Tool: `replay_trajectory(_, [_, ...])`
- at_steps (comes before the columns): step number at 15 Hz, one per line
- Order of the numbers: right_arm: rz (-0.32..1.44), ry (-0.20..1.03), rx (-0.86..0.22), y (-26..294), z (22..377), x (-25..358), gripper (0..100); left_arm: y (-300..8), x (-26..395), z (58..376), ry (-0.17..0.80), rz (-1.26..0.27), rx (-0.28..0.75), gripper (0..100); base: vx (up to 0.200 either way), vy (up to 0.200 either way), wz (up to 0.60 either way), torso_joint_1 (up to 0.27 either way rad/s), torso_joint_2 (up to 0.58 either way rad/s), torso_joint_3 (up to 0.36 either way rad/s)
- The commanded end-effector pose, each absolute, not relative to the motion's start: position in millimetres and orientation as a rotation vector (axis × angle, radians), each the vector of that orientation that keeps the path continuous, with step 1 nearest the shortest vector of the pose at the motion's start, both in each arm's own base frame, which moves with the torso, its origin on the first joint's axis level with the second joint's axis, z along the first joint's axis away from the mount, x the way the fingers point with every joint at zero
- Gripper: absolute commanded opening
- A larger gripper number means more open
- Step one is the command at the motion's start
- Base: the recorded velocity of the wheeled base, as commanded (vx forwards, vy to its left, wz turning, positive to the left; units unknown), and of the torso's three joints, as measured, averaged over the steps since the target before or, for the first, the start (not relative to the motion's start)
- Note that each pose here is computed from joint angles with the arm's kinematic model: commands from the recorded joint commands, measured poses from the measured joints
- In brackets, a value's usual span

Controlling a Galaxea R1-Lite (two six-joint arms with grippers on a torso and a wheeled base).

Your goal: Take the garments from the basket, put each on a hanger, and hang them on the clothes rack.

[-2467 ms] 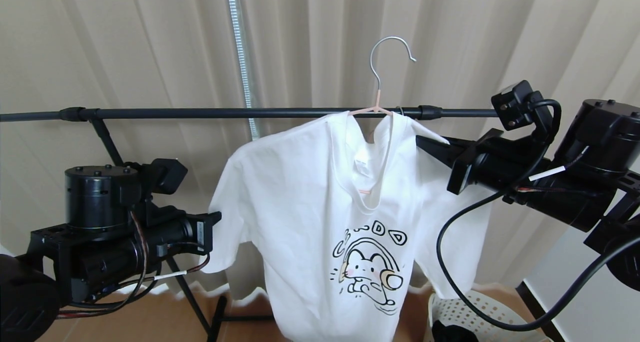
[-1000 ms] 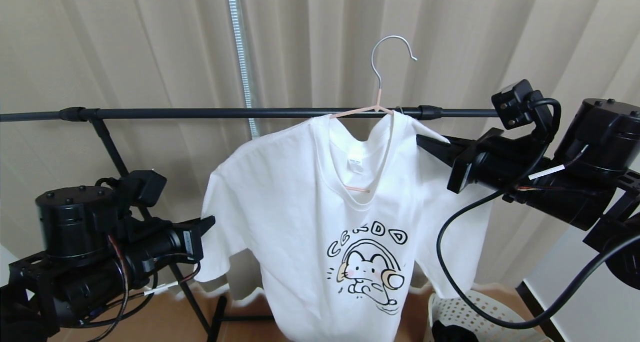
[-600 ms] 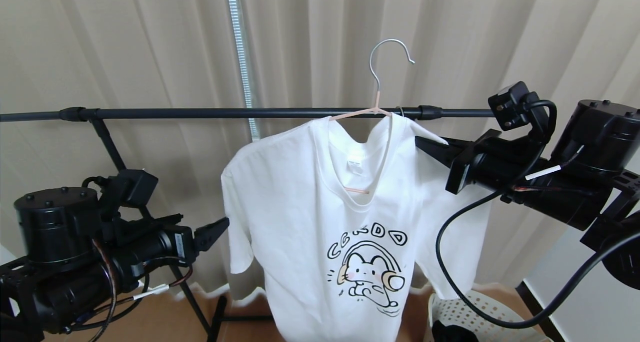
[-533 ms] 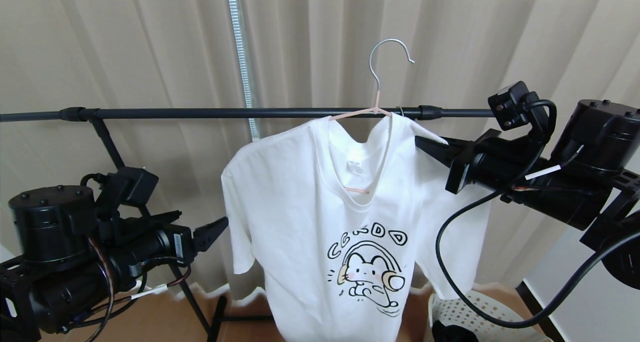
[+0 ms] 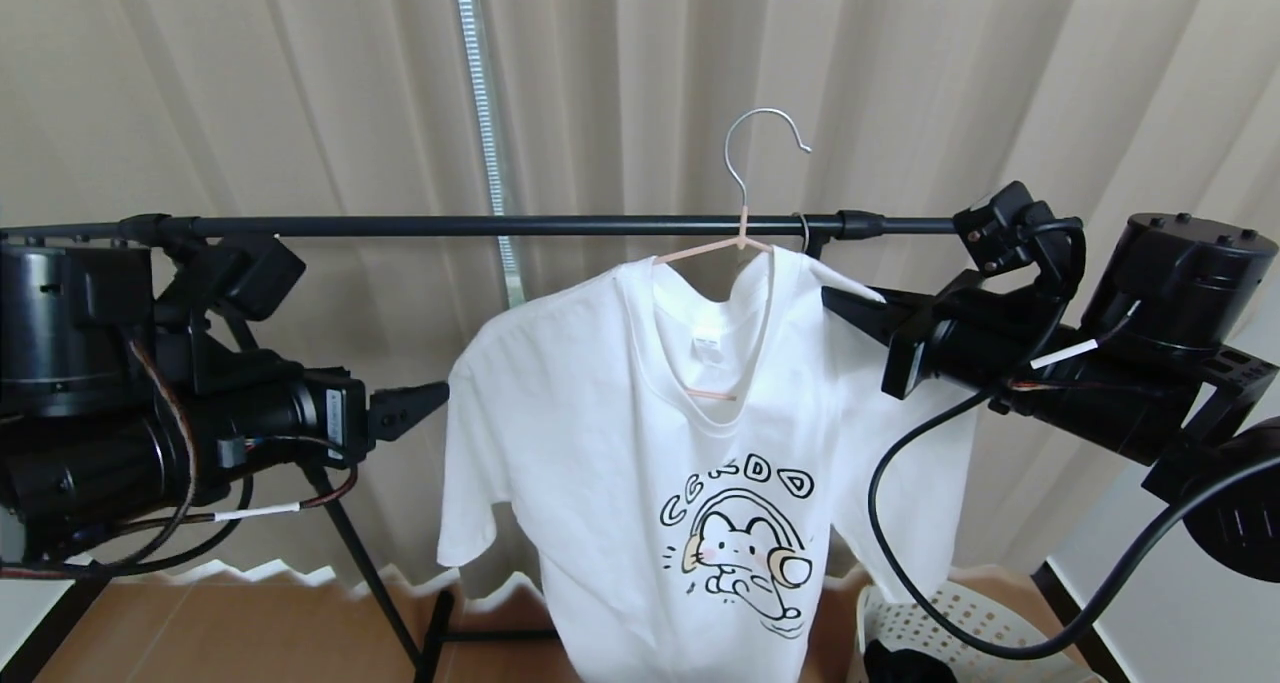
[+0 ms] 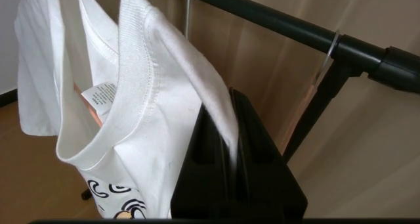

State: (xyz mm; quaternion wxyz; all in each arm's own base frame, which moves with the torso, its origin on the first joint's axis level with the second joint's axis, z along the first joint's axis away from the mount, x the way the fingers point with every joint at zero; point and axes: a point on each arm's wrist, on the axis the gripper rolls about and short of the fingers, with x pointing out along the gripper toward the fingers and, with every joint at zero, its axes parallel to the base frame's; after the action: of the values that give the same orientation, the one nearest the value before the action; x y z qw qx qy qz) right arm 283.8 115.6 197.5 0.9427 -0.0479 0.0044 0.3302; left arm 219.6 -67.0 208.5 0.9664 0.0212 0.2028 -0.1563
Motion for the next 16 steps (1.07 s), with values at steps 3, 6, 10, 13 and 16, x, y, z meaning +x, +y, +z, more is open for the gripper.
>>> replay_trajectory(3, [0.682, 0.025, -0.099, 116.6, 192.9, 281.9, 0, -82.0, 203.0, 271.2, 0.385, -0.414, 0.084, 100, 0.0, 0.0, 0.0, 0.0, 0.0, 0.0])
replay_trajectory(6, [0.716, 0.035, -0.102, 121.0, 189.9, 277.0, 0, -94.1, 198.3, 276.6, 0.359, -0.496, 0.18, 100, 0.0, 0.0, 0.0, 0.0, 0.0, 0.0])
replay_trajectory(10, [0.76, 0.047, -0.102, 127.7, 186.2, 270.6, 0, -123.7, 200.3, 286.1, 0.398, -0.641, 0.23, 100, 0.0, 0.0, 0.0, 0.0, 0.0, 0.0])
replay_trajectory(13, [0.799, 0.042, -0.1, 127.6, 187.1, 267.4, 0, -134.7, 210.3, 292.3, 0.395, -0.812, 0.198, 100, 0.0, 0.0, 0.0, 0.0, 0.0, 0.0])
replay_trajectory(16, [0.826, 0.03, -0.099, 126.1, 190.6, 262.6, 0, -139.2, 218.6, 292.5, 0.424, -0.926, 0.171, 100, 0.0, 0.0, 0.0, 0.0, 0.0, 0.0])
